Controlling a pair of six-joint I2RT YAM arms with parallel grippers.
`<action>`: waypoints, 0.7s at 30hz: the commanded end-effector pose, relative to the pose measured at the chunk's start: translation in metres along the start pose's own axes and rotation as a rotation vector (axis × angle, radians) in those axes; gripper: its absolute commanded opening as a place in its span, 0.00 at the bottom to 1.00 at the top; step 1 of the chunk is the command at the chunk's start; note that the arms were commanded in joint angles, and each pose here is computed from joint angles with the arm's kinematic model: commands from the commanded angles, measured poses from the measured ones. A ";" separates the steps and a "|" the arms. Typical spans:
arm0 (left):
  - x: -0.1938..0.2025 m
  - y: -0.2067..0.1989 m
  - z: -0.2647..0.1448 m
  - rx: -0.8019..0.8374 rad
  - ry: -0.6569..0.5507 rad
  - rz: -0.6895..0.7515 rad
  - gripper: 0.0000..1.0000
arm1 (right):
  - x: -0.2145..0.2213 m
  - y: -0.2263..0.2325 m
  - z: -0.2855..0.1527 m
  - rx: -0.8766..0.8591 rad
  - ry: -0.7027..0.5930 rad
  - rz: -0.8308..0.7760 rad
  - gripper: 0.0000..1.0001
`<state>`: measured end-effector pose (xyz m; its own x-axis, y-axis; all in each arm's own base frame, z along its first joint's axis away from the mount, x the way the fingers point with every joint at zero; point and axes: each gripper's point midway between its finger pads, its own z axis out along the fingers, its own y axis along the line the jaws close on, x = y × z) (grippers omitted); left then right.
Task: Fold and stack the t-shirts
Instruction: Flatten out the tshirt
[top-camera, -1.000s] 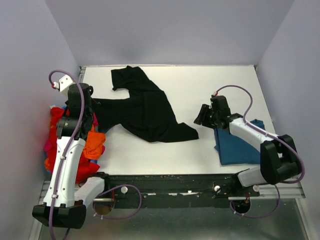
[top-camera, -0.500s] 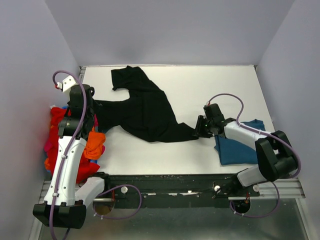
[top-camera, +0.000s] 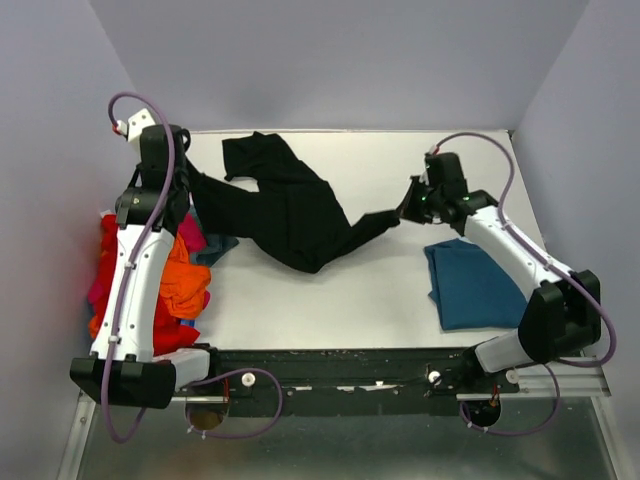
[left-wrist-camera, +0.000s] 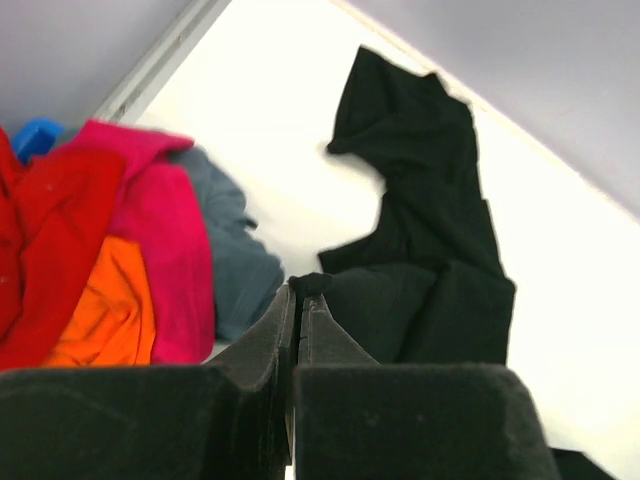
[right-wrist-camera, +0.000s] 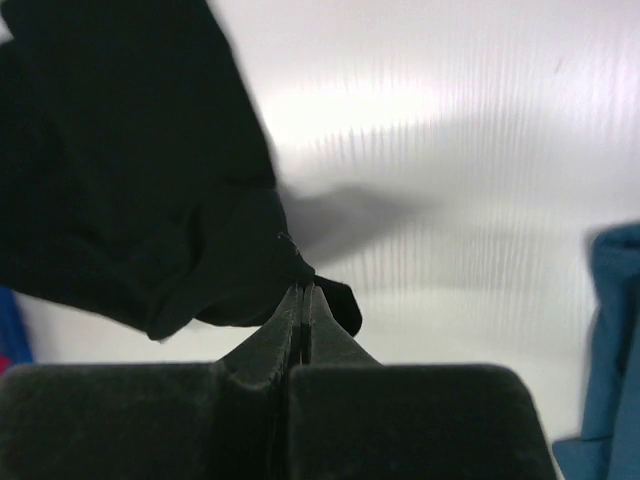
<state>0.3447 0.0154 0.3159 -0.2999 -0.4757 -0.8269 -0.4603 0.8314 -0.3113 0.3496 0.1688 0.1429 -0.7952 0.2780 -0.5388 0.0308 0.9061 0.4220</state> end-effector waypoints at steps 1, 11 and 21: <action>-0.070 -0.011 -0.041 0.026 -0.138 -0.009 0.00 | -0.065 0.009 -0.065 -0.021 -0.148 0.026 0.01; -0.155 -0.014 -0.117 0.051 -0.334 -0.045 0.00 | -0.130 0.027 -0.170 -0.137 -0.386 0.021 0.01; -0.124 -0.017 -0.090 0.072 -0.265 -0.039 0.00 | -0.099 0.008 -0.141 -0.146 -0.285 0.052 0.01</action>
<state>0.2998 0.0381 0.5184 0.0647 -0.4189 -0.9057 -0.3791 0.8293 -0.4107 0.3546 0.0952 0.3411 -0.4939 0.4395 -0.7502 -0.0312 0.8533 0.5205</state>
